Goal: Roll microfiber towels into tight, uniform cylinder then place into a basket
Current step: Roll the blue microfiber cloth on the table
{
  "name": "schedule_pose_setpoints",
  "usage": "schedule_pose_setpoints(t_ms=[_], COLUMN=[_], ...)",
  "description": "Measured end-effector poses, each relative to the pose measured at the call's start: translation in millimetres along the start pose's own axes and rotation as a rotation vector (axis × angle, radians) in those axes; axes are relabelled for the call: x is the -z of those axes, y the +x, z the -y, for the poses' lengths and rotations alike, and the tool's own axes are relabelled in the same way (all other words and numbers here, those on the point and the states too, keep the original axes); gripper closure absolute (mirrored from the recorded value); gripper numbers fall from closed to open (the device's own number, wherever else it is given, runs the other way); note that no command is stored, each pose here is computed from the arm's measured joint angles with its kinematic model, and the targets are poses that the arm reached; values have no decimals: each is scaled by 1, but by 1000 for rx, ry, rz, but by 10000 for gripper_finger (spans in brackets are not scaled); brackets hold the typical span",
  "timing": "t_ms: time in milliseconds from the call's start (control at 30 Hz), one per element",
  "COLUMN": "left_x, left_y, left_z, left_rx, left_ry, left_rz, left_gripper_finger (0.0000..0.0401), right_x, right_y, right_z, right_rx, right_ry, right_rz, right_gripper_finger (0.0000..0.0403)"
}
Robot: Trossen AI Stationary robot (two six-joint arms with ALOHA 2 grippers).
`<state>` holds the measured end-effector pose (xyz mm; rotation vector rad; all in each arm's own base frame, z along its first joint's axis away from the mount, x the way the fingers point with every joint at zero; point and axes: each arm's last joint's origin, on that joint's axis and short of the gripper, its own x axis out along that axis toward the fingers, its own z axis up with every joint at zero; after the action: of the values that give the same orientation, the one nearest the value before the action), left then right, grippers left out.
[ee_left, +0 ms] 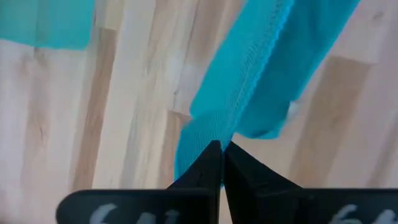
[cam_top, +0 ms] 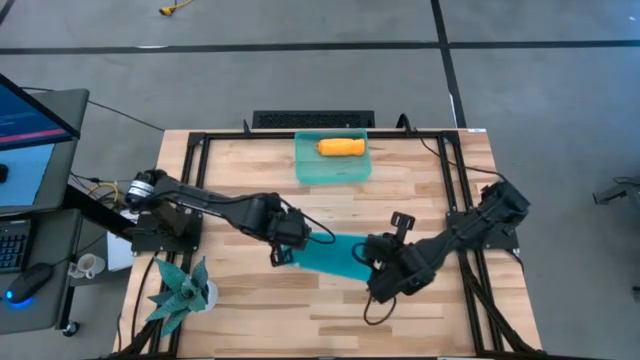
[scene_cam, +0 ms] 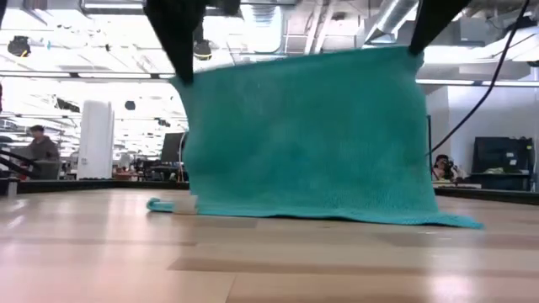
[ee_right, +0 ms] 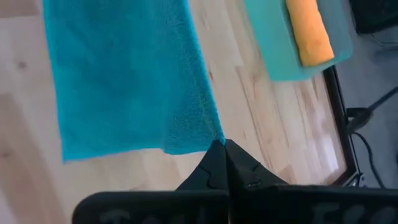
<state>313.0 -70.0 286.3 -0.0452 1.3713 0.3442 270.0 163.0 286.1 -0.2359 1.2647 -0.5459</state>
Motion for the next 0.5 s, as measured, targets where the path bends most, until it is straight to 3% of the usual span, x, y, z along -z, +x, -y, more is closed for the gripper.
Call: schedule_pose_setpoints(t_ms=[233,500], left_x=[-2,-11], left_y=[45,61], left_z=[-9,-23], left_rx=[-55,-142], left_ry=[128,228], left_rz=[52,117], left_gripper_finger=[401,401], right_x=[8,27], right_y=[34,69], right_z=[-2,-9], right_rx=[103,179], right_ry=[-28,-69], right_rz=[-26,-41], right_gripper_finger=[401,401])
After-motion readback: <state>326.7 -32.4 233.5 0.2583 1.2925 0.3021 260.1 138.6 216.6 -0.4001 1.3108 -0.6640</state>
